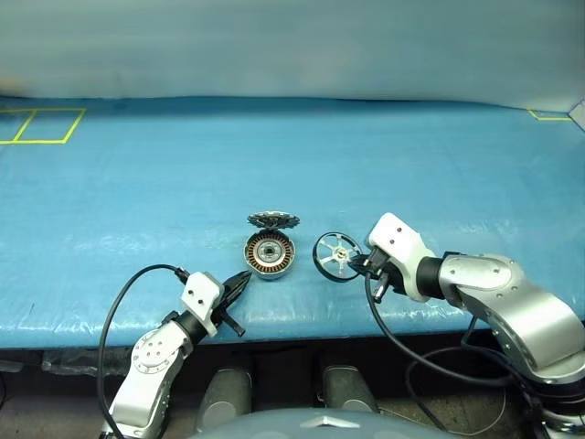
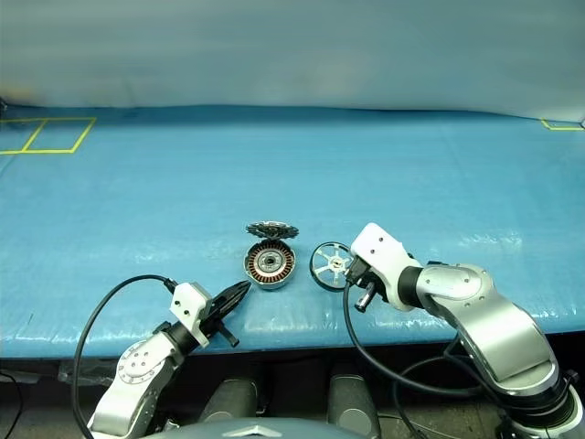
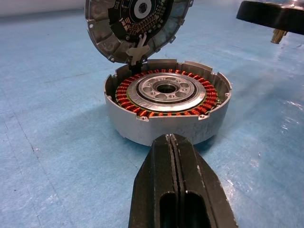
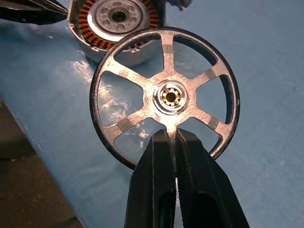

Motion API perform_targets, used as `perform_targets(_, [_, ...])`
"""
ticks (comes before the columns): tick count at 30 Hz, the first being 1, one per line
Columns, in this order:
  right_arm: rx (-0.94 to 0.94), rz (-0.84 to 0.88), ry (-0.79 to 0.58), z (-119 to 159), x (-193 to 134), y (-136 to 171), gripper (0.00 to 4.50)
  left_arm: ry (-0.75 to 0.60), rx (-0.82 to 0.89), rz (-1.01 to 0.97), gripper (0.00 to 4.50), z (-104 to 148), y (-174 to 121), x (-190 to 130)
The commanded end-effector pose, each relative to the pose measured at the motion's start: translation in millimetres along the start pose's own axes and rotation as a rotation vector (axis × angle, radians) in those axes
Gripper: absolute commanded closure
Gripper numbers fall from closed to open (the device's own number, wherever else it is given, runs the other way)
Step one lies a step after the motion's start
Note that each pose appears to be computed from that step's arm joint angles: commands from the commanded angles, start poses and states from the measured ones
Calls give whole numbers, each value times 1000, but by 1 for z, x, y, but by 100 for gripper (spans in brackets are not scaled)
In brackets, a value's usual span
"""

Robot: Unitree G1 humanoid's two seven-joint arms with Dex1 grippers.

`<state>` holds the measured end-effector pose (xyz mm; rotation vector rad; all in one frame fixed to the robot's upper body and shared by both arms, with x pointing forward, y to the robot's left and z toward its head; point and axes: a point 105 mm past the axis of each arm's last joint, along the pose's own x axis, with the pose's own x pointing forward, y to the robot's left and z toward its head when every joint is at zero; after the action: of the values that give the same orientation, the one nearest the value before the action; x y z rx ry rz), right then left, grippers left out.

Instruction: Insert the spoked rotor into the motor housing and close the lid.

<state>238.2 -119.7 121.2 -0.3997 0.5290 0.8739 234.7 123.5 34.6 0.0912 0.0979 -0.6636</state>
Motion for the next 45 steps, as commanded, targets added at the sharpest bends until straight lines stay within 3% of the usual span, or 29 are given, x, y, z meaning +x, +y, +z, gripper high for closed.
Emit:
perform_targets(1, [0, 1, -79, 15, 2, 9, 448, -26, 47, 14, 450, 8, 7, -3])
perform_targets(7, [65, 99, -183, 35, 19, 31, 448, -16, 45, 19, 450, 7, 9, -4])
perform_targets(17, [102, 135, -232, 55, 51, 37, 448, -9, 28, 16, 450, 5, 5, -6])
perform_targets(29, [111, 138, -229, 57, 79, 29, 448, -12, 20, 22, 450, 5, 3, -5])
perform_targets(45, [123, 113, -194, 48, 86, 21, 448, -11, 10, 26, 450, 3, 2, -6])
